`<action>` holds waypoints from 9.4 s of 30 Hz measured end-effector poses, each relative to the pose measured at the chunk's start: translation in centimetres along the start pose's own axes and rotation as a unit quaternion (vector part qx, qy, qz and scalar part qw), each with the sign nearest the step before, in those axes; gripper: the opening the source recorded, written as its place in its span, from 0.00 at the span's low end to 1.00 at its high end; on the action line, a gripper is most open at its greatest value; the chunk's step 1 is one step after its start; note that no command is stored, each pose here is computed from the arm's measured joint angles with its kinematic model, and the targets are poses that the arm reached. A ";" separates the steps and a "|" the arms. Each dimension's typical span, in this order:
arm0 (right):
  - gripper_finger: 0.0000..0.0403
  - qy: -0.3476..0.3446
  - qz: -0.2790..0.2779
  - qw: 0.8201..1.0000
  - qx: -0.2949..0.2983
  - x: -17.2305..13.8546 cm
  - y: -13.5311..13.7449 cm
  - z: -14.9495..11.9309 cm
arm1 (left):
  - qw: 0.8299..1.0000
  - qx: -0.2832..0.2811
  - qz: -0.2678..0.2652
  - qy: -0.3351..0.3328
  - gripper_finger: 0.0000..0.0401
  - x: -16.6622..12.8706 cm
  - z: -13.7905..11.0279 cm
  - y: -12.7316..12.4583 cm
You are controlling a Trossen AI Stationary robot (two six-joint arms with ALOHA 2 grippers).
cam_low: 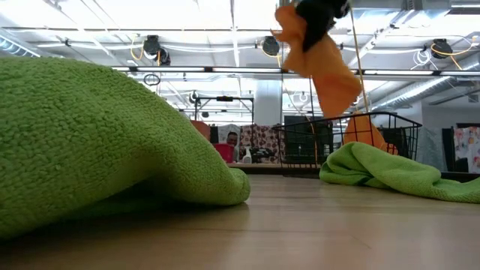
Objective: Sort microfiber towel by color & place in baskets
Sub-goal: Put the orange microfiber towel into the metal wire basket, then put the left green microfiber towel into the blue bin
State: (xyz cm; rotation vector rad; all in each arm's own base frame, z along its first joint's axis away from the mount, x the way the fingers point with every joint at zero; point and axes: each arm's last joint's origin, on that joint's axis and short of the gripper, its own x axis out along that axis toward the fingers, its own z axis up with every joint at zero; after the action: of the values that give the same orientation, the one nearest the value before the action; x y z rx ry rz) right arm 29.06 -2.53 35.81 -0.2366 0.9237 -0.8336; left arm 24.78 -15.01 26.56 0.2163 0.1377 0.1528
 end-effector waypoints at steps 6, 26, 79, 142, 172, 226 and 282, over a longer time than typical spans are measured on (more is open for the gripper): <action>0.03 0.046 0.022 0.999 0.003 3.8 -1.4 -0.7 | 1.000 -0.001 -0.006 -0.001 0.66 0.0 0.0 0.0; 0.05 0.049 -0.018 0.995 0.090 12.7 -0.2 -5.9 | 1.000 0.015 -0.012 0.000 0.66 0.3 0.0 0.3; 0.03 0.128 0.090 0.971 0.182 15.7 -4.2 -8.9 | 0.998 -0.025 -0.046 0.042 0.66 1.2 -1.1 1.1; 0.01 -0.115 0.306 0.936 -0.129 -6.5 21.7 -14.2 | 0.916 -0.095 -0.245 0.302 0.65 1.5 -13.7 -9.4; 0.24 -0.305 0.384 0.870 -0.053 -8.9 23.2 -10.2 | 0.992 -0.005 -0.118 0.035 0.04 -2.3 1.8 -1.1; 0.55 -0.134 0.429 0.889 -0.090 -9.8 23.8 -11.2 | 0.974 0.021 -0.146 0.171 0.04 3.2 -4.6 -2.0; 0.03 -0.259 0.255 0.916 -0.168 -20.0 19.4 -4.8 | 0.940 -0.062 -0.290 0.171 0.68 0.3 -2.6 -3.3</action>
State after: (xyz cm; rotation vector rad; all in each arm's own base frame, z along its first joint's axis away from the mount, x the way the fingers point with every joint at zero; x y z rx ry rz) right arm 29.19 25.76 35.15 -0.4659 0.5736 -0.1033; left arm 25.10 -17.67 23.27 0.0137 0.5287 -0.3915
